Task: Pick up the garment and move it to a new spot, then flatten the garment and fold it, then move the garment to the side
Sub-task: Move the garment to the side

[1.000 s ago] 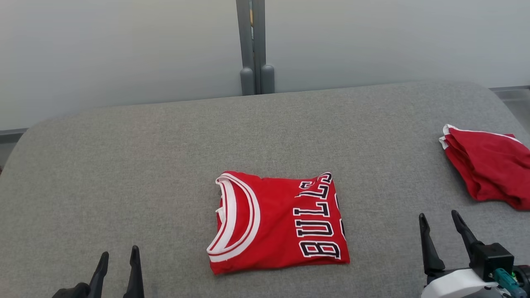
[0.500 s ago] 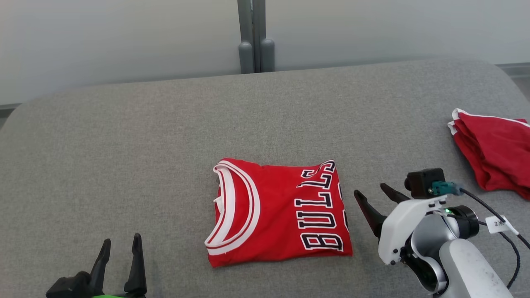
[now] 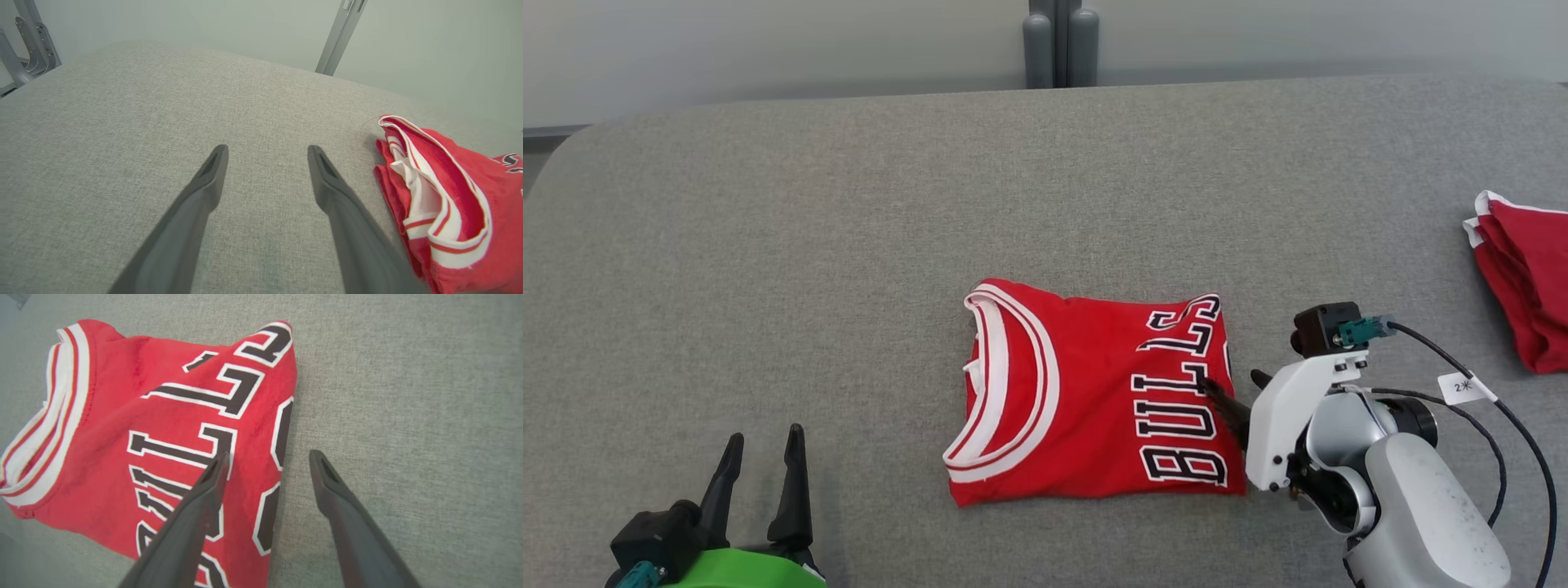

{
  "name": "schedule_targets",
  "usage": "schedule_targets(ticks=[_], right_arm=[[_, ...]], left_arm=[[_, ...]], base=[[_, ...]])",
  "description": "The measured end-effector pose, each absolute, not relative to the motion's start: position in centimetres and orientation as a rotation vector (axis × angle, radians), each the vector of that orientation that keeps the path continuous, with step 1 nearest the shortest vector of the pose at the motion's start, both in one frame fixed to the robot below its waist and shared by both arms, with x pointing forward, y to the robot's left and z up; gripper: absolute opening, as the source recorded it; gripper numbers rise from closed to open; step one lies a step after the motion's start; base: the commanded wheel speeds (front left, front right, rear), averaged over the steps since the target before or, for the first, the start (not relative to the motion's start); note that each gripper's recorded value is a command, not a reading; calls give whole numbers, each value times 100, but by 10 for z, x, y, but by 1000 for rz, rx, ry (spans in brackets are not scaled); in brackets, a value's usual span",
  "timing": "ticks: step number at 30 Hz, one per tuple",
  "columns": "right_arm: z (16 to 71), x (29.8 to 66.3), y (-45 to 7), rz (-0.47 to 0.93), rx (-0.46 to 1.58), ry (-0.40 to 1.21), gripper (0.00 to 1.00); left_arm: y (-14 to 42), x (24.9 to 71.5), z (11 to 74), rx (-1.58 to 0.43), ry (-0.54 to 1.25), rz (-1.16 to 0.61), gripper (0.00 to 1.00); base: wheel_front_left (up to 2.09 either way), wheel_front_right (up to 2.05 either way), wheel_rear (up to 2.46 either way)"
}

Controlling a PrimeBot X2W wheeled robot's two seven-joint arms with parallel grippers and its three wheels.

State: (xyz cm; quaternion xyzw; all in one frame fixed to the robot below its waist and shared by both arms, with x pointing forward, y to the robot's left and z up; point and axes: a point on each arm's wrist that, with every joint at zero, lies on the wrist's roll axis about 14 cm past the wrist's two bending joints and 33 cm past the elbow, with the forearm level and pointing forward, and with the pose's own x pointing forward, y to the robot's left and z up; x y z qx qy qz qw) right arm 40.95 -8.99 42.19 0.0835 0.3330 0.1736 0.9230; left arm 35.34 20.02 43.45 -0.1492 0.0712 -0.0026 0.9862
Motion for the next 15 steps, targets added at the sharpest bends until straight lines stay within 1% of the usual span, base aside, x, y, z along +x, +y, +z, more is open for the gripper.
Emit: schedule_targets(ticks=[9,15], right_arm=[[397,405,-83,362,181,786,100],[396,409,-78,370,226,795,100]], left_arm=[[205,354,432,-295,150,7,100],[204,356,433,-295,148,4,100]], base=[[0,0,0],[0,0,0]])
